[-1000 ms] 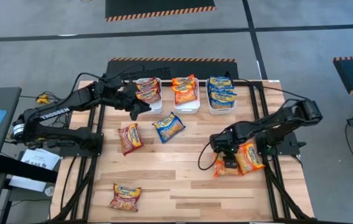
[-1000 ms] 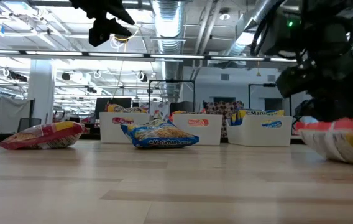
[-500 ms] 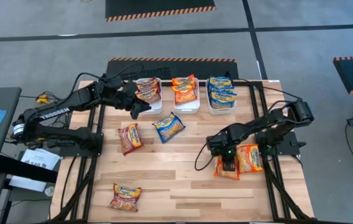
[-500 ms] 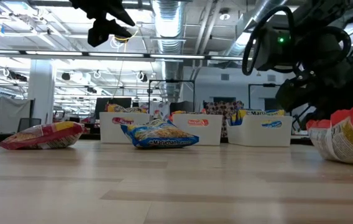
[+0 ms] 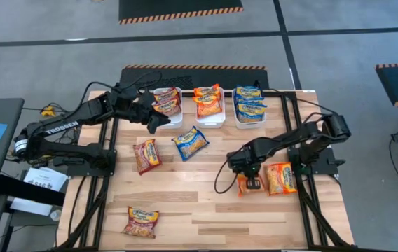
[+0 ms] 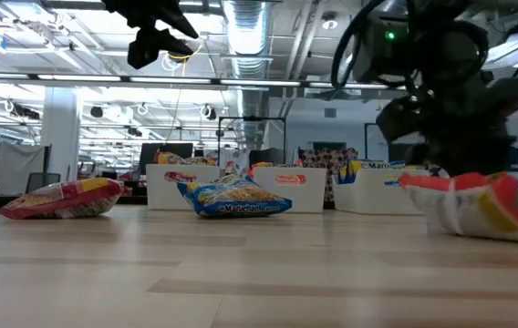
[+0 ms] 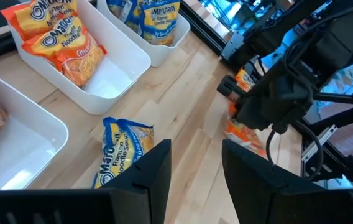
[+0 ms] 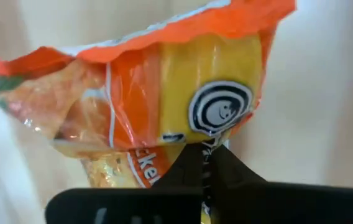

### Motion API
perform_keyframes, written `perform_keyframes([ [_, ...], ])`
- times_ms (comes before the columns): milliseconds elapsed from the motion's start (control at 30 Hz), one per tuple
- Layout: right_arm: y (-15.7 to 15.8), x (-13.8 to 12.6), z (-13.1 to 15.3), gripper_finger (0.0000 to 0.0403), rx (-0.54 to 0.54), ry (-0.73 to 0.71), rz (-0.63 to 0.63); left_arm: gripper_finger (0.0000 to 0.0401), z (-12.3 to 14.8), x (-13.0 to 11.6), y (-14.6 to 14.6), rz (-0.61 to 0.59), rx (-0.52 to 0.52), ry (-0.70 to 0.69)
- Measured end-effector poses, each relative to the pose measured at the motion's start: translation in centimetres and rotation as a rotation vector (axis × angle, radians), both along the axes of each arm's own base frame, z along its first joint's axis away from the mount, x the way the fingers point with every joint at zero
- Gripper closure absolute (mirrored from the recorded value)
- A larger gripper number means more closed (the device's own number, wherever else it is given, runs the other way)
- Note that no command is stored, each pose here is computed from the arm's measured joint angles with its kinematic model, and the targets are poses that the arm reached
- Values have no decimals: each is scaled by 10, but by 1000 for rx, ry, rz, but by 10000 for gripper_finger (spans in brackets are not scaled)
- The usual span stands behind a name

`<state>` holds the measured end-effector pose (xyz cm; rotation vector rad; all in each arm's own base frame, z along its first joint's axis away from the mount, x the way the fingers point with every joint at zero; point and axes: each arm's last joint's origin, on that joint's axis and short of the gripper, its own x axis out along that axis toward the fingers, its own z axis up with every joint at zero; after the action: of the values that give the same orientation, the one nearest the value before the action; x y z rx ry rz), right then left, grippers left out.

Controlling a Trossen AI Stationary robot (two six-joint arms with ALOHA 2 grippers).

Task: Sort Maruchan noodles
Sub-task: Put the orange noodle pack into the middle white bin

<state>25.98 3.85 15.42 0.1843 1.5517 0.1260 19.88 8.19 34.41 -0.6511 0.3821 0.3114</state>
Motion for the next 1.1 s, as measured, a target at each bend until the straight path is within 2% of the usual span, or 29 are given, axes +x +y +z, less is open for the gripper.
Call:
perform_keyframes([
  [567,-33,43,70,396,-269,-204,97,273,0,0,1,19,3,3],
  [867,-71,55,105,396,-390,-287,104,273,0,0,1,21,4,3],
  [1100,-116,64,155,396,-498,-449,39,273,0,0,1,20,7,4],
])
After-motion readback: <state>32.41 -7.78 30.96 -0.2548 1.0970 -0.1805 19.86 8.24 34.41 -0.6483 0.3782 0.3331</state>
